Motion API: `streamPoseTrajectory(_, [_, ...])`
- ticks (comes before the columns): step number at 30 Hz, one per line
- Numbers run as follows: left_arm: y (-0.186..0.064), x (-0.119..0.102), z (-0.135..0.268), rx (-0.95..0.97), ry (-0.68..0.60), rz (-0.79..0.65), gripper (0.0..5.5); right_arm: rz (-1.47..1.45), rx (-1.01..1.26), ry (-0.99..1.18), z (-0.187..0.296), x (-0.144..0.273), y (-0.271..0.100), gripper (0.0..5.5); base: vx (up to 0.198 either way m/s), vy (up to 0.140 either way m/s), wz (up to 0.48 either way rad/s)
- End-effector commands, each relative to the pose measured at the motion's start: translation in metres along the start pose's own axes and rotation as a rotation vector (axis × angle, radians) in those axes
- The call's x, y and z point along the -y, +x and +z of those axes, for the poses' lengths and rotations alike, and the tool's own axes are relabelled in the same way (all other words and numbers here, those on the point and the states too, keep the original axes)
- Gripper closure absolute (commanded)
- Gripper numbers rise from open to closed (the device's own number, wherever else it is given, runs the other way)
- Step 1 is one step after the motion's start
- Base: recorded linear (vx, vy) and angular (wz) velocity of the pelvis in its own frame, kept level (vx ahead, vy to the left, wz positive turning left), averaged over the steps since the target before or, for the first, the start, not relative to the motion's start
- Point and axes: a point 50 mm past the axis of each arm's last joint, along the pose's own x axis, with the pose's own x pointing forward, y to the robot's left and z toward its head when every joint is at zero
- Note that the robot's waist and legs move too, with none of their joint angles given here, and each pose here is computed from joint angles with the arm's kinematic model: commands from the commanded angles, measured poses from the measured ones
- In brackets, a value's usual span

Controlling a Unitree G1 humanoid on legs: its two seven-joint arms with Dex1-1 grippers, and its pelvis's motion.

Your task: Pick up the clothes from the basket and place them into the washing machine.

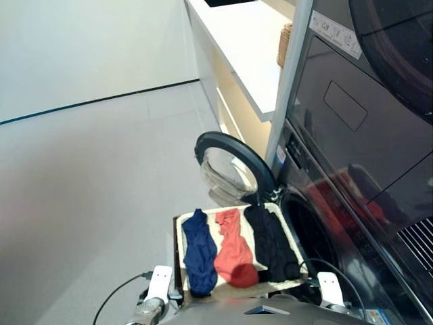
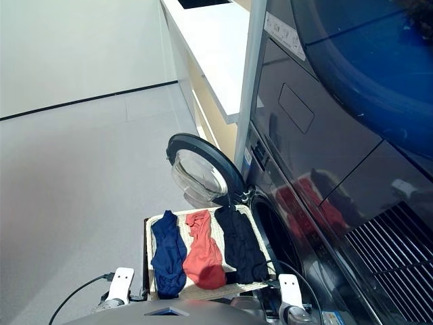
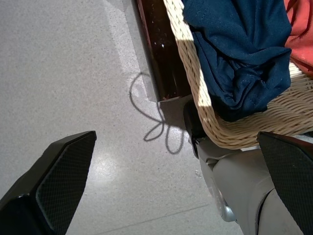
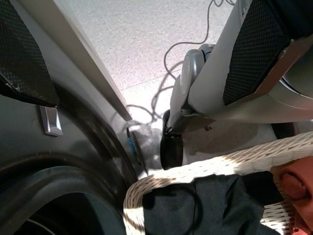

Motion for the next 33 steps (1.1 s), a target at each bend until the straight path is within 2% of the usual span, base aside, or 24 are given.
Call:
streamPoseTrajectory(1, [0.006, -0.002, 0.028, 0.065, 0.049, -0.008, 0.00, -0.016, 0.050, 0.008, 0.024, 0.005, 0.004, 0.00, 0.000, 0.000, 0.000])
streamPoseTrajectory(12, [0.006, -0.005, 0.028, 0.065, 0.023, 0.024, 0.00, -0.019, 0.061, -0.041, 0.028, 0.003, 0.005, 0.00, 0.000, 0.000, 0.000])
streamPoseTrajectory(19, [0.007, -0.007, 0.064, 0.215, 0.032, 0.065, 0.00, -0.033, 0.220, -0.049, 0.059, -0.002, 0.005, 0.00, 0.000, 0.000, 0.000])
streamPoseTrajectory(24, [0.000, 0.001, 0.121, 0.462, -0.048, 0.063, 0.00, 0.029, 0.506, -0.046, 0.122, -0.019, -0.008, 0.00, -0.076, -0.005, 0.029])
streamPoseTrajectory(28, [-0.013, 0.010, 0.167, 0.643, -0.097, 0.055, 0.00, 0.121, 0.787, -0.091, 0.177, -0.040, -0.040, 0.00, -0.098, -0.010, -0.045])
streamPoseTrajectory(30, [-0.024, 0.020, 0.199, 0.750, -0.071, 0.047, 0.00, 0.158, 0.952, -0.127, 0.208, -0.051, -0.065, 0.00, -0.116, -0.025, -0.068])
streamPoseTrajectory(33, [-0.034, 0.027, 0.220, 0.825, -0.088, 0.028, 0.00, 0.185, 1.073, -0.141, 0.228, -0.058, -0.086, 0.00, -0.078, -0.029, -0.050])
